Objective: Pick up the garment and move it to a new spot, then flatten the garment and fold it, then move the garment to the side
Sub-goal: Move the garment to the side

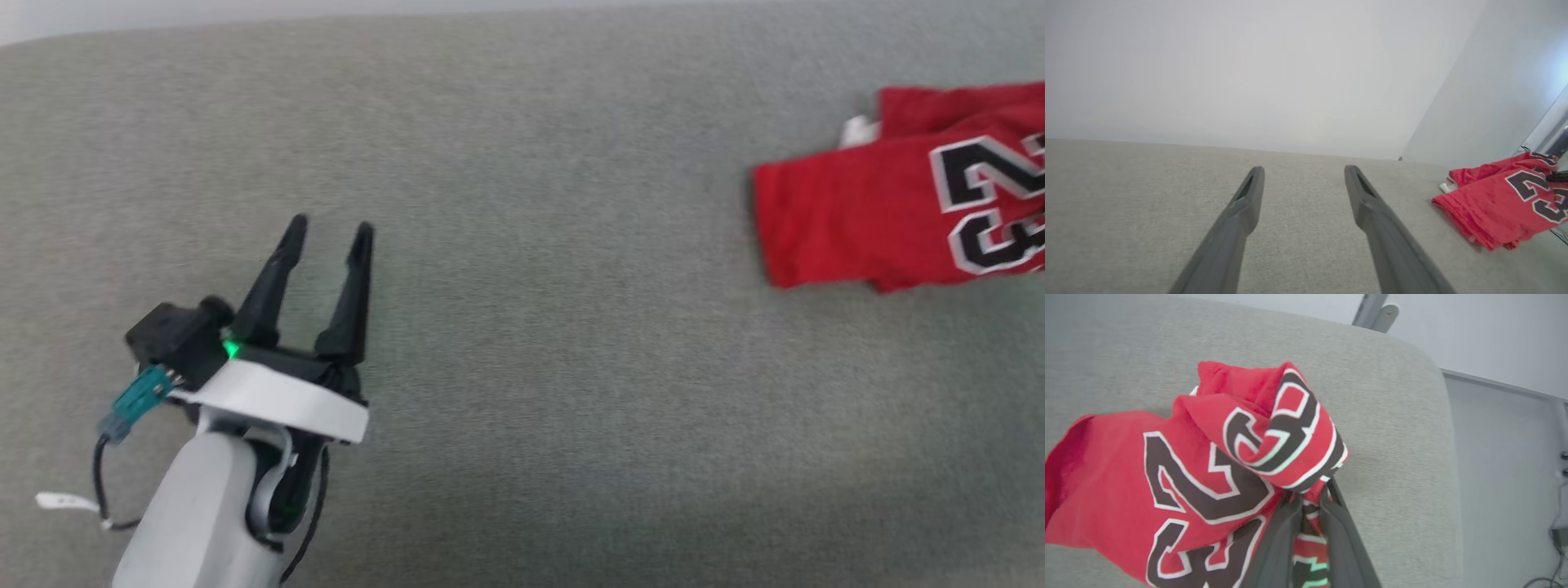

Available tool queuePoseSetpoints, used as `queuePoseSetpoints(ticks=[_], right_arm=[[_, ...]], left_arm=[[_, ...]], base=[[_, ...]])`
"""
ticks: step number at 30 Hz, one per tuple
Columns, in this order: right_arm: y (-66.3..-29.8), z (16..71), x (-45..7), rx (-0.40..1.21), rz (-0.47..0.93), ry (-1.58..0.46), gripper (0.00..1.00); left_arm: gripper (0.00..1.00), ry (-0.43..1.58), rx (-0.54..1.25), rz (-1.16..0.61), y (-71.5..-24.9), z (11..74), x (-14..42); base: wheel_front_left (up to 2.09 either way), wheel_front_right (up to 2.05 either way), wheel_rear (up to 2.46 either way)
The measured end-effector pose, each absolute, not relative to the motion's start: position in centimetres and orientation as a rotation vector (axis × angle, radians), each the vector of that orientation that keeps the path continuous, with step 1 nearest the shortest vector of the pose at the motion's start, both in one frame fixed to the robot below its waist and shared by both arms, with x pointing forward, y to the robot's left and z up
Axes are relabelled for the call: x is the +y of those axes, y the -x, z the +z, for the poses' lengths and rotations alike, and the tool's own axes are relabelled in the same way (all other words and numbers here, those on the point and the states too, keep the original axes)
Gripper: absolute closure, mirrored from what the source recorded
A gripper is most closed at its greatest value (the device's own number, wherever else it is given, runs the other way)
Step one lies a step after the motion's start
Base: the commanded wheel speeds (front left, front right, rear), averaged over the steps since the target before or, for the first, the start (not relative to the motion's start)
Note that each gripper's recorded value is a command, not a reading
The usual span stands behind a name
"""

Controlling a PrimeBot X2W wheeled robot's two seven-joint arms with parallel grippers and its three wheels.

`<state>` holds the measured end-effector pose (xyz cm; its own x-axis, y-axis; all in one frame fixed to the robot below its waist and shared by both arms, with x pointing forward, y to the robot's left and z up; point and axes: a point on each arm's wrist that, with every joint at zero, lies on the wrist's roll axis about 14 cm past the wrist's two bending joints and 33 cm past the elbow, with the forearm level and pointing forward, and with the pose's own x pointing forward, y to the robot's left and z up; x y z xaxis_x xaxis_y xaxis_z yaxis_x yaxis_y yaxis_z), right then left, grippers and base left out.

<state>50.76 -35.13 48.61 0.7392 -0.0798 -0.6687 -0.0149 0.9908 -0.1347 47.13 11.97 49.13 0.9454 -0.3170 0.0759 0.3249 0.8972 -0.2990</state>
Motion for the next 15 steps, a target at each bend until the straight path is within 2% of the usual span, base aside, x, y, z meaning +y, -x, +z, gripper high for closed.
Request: queuePoseSetpoints(ticks=[15], right_arm=[[-49.5, 50.7, -46.7, 0.657, -0.335, 0.339, 1.0]], left_arm=[[0.0, 0.334, 0.004, -0.555, -50.2, 47.8, 4.0]], base=[[0.0, 0.0, 0.0]])
